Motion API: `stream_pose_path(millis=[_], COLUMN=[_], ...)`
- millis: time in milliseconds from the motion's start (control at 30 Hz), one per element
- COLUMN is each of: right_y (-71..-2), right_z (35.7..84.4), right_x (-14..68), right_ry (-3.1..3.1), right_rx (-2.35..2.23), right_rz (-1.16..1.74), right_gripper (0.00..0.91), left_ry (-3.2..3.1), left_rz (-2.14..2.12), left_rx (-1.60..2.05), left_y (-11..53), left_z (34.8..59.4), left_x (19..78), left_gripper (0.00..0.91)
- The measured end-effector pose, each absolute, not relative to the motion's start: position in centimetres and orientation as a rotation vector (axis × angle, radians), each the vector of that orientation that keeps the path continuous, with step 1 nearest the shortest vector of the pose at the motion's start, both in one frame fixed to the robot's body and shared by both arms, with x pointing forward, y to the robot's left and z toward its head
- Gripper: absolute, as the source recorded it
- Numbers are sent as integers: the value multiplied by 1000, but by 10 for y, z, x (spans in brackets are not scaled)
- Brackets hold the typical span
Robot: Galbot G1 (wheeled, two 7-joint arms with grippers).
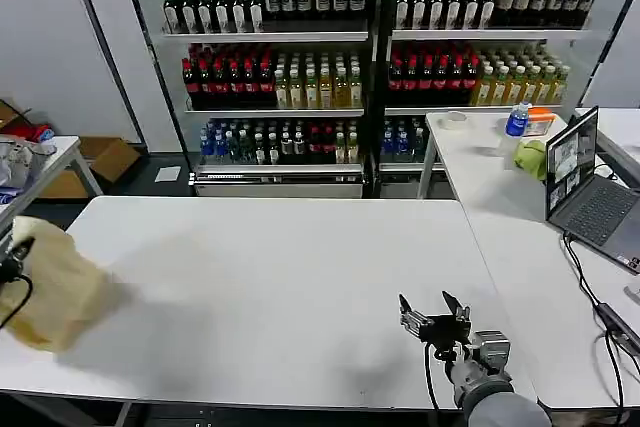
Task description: Fold and organize the clothes.
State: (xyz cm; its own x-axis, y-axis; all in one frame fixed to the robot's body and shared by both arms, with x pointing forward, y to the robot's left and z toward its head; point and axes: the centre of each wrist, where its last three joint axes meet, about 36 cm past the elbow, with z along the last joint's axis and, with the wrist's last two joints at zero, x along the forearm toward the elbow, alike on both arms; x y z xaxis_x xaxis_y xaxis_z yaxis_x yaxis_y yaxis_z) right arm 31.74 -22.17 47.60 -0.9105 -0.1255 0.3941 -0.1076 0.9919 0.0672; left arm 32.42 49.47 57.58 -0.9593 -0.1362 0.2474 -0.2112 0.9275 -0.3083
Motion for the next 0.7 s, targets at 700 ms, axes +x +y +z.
stream_pose_path(millis=[700], right_y=[-228], right_z=[472], right_x=[311], right_ry=[-2727], right_rx=[139], right_rz=[-33], right_gripper=[907], left_ry=[-2758], left_rz=[-533], left_rx=[92], left_y=[298], left_z=[434], left_x=[322], left_gripper=[10])
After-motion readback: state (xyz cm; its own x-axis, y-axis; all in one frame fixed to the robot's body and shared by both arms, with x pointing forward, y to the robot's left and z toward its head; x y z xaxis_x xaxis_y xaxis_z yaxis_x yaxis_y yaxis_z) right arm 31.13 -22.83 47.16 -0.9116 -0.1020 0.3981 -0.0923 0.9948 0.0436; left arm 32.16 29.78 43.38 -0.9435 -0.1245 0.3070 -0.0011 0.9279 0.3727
